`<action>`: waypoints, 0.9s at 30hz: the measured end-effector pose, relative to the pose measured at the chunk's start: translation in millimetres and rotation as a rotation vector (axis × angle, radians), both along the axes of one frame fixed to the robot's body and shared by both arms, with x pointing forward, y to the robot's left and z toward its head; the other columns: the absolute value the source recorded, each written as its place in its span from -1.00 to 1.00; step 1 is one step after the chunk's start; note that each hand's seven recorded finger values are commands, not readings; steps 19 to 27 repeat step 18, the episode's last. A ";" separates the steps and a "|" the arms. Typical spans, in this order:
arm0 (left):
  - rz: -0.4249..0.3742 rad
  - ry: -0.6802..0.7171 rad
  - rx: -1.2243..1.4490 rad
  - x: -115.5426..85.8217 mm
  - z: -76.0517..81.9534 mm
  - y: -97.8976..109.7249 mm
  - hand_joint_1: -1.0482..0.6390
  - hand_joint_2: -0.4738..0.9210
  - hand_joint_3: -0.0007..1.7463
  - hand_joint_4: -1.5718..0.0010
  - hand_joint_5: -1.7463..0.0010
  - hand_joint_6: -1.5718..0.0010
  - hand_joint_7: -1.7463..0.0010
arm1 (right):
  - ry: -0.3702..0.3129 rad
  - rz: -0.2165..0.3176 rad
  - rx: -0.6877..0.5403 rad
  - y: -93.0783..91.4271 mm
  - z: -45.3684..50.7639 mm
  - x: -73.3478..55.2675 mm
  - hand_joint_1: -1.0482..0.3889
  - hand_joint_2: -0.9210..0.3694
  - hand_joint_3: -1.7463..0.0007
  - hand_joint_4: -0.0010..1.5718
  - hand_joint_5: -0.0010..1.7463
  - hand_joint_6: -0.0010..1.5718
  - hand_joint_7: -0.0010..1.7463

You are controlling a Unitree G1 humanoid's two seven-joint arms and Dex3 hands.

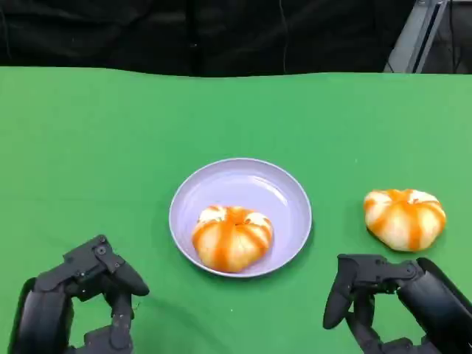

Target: Grasp the bread from the table and place it into the plate.

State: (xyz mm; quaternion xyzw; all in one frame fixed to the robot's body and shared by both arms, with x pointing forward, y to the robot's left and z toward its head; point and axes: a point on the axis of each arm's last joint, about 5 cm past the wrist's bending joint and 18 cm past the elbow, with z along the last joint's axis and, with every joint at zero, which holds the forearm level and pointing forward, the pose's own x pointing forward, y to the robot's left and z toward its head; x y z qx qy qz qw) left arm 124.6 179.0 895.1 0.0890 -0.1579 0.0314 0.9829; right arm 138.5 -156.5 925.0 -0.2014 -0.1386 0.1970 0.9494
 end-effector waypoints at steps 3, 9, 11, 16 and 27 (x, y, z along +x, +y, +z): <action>-0.003 -0.003 -0.005 0.8 0.4 -0.3 0.29 0.30 0.54 -0.08 -0.96 -0.02 -0.71 | 0.003 0.000 -0.001 -0.2 -1.0 0.5 0.63 0.03 -0.65 0.11 0.87 0.05 0.49; -0.015 0.004 -0.028 1.5 -1.2 0.0 0.30 0.25 0.60 -0.08 -0.96 -0.03 -0.72 | 0.002 0.003 -0.002 -0.2 -2.2 1.1 0.62 0.03 -0.64 0.11 0.87 0.05 0.49; -0.015 0.006 -0.029 1.8 -1.7 0.1 0.30 0.24 0.63 -0.08 -0.96 -0.02 -0.71 | 0.000 0.004 -0.002 -0.2 -2.3 1.1 0.61 0.03 -0.64 0.11 0.88 0.05 0.49; -0.020 -0.004 -0.022 2.9 -1.1 0.7 0.29 0.22 0.63 -0.10 -0.96 -0.04 -0.69 | 0.000 0.004 -0.001 -0.1 -2.0 1.1 0.62 0.00 -0.62 0.10 0.92 0.04 0.50; -0.022 -0.005 -0.018 3.2 -0.9 1.0 0.29 0.23 0.62 -0.10 -0.96 -0.04 -0.69 | 0.003 0.003 -0.001 -0.1 -1.8 1.1 0.62 -0.01 -0.61 0.09 0.92 0.04 0.50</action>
